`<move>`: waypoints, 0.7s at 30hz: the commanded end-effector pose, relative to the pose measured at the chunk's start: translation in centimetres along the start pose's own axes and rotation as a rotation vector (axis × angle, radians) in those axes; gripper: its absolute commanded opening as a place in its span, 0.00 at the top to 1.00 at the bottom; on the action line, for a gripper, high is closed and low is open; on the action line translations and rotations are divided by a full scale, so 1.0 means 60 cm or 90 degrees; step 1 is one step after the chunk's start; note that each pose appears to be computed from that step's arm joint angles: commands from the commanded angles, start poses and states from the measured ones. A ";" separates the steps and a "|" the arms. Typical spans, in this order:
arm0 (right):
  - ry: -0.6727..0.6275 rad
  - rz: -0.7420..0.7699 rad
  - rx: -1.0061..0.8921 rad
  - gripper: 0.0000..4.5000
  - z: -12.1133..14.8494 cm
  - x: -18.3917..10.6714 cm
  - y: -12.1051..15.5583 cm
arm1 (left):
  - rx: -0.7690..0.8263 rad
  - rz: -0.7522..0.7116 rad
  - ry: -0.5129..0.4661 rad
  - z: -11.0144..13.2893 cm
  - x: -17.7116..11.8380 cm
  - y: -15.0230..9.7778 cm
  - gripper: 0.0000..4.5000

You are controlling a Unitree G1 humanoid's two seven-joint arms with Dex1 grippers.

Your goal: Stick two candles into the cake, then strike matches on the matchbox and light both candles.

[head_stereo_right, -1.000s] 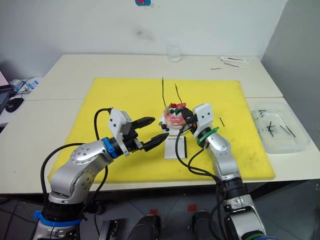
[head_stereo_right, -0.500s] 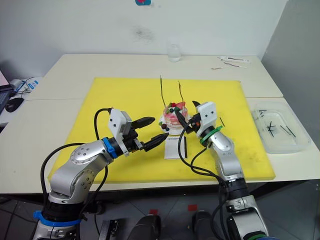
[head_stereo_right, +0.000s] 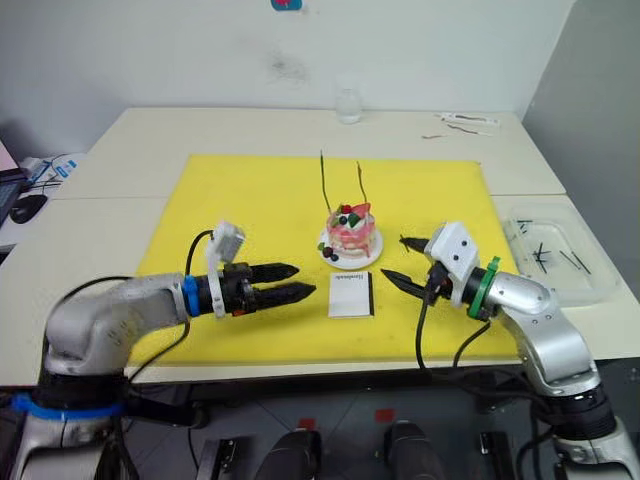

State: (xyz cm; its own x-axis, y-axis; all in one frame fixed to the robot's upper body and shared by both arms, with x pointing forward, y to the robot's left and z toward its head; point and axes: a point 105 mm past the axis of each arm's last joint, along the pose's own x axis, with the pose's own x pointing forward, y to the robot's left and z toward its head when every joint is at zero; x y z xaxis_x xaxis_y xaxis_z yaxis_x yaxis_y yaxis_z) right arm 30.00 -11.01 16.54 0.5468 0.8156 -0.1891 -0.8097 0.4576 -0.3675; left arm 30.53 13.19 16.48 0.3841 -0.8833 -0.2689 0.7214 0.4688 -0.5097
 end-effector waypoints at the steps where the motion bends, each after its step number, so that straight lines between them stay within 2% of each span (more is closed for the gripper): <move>1: 0.034 0.038 -0.009 0.61 -0.013 0.007 0.013 | -0.170 -0.031 0.066 -0.003 -0.001 0.003 0.00; 5: 0.060 0.036 -0.005 0.94 -0.032 0.021 0.013 | -0.275 -0.046 0.091 0.006 0.018 0.015 0.00; 6: 0.068 0.034 -0.006 0.99 -0.038 0.025 0.013 | -0.296 -0.035 0.104 0.002 0.026 0.021 0.00; 10: 0.089 0.017 -0.017 0.99 -0.048 0.040 0.007 | -0.352 -0.006 0.149 -0.020 0.049 0.035 0.00; 21: 0.117 0.030 -0.012 0.99 -0.069 0.064 0.037 | -0.398 -0.029 0.151 -0.035 0.093 0.025 0.00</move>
State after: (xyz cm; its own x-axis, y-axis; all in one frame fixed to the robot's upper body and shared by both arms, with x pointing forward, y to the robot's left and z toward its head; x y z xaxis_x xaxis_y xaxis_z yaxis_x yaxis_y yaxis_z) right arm 31.18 -8.82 10.63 0.5324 0.7519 -0.3889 -0.8406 0.4155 -0.3475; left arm 32.97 9.85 12.73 0.2059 -0.8956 -0.3944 0.2457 0.4375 -0.8650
